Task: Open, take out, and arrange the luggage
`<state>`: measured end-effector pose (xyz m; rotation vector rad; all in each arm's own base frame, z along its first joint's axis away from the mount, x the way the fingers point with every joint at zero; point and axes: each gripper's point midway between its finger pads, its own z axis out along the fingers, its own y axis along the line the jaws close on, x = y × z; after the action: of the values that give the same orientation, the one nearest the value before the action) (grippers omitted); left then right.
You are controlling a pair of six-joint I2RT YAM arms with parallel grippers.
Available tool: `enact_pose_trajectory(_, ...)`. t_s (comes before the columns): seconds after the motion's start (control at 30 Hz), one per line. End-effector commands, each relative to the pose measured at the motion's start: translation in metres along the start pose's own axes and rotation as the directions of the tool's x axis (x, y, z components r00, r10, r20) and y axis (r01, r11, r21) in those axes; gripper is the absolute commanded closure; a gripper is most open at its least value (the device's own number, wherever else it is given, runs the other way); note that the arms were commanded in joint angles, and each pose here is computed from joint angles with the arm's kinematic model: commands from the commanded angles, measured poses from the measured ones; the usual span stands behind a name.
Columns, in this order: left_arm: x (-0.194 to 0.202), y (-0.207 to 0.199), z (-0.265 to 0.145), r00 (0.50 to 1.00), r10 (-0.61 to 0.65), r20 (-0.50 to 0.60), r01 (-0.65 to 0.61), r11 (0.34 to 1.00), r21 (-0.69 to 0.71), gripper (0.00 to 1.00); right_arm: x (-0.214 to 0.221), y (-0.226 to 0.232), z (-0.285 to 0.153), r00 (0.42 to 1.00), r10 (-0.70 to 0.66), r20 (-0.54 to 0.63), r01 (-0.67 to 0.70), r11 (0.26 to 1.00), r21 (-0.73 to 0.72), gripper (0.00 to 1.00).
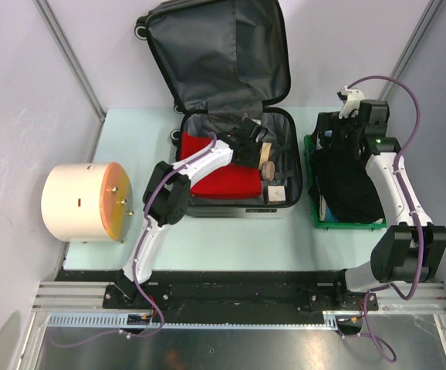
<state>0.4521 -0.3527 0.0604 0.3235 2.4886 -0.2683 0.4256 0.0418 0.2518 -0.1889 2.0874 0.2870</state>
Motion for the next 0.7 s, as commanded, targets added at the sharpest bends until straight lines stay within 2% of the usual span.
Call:
enact_pose_trajectory(0.0, 0.009, 0.003, 0.002, 0.999, -0.026, -0.032, 0.026, 1.0, 0.015, 0.5, -0.009, 0.02, 0.005, 1.0, -0.005, 0.03, 0.006, 0.999, -0.038, 0.0)
enact_pose_trajectory(0.03, 0.006, 0.003, -0.003, 0.999, -0.026, -0.029, 0.027, 0.999, 0.027, 0.59, -0.01, 0.026, 0.007, 0.999, -0.01, 0.032, 0.011, 0.999, -0.051, 0.0)
enact_pose_trajectory(0.07, -0.001, -0.002, -0.014, 0.999, -0.03, -0.021, 0.031, 0.997, 0.069, 0.78, -0.009, 0.03, 0.009, 1.0, -0.009, 0.028, 0.01, 0.998, -0.064, 0.0)
enact_pose_trajectory(0.13, -0.011, 0.001, -0.025, 0.999, -0.038, -0.01, 0.039, 0.994, 0.1, 0.99, -0.009, 0.045, 0.012, 0.999, -0.012, 0.03, 0.015, 0.994, -0.105, 0.0)
enact_pose_trajectory(0.23, -0.034, 0.001, -0.054, 0.997, -0.07, 0.034, 0.064, 0.985, 0.159, 1.0, -0.007, 0.066, 0.019, 1.0, -0.001, 0.021, 0.005, 0.986, -0.169, 0.0)
enact_pose_trajectory(0.4, -0.062, 0.007, -0.096, 0.989, -0.118, 0.091, 0.094, 0.969, 0.227, 1.0, 0.006, 0.112, 0.04, 0.996, 0.081, -0.04, -0.09, 0.948, -0.304, 0.0)
enact_pose_trajectory(0.6, -0.059, 0.015, -0.106, 0.99, -0.122, 0.076, 0.099, 0.961, 0.259, 1.0, 0.022, 0.167, 0.062, 0.979, 0.159, -0.125, -0.197, 0.888, -0.416, 0.0)
enact_pose_trajectory(0.67, -0.057, 0.018, -0.107, 0.989, -0.133, 0.066, 0.111, 0.958, 0.265, 1.0, 0.03, 0.174, 0.075, 0.966, 0.202, -0.162, -0.252, 0.876, -0.412, 0.0)
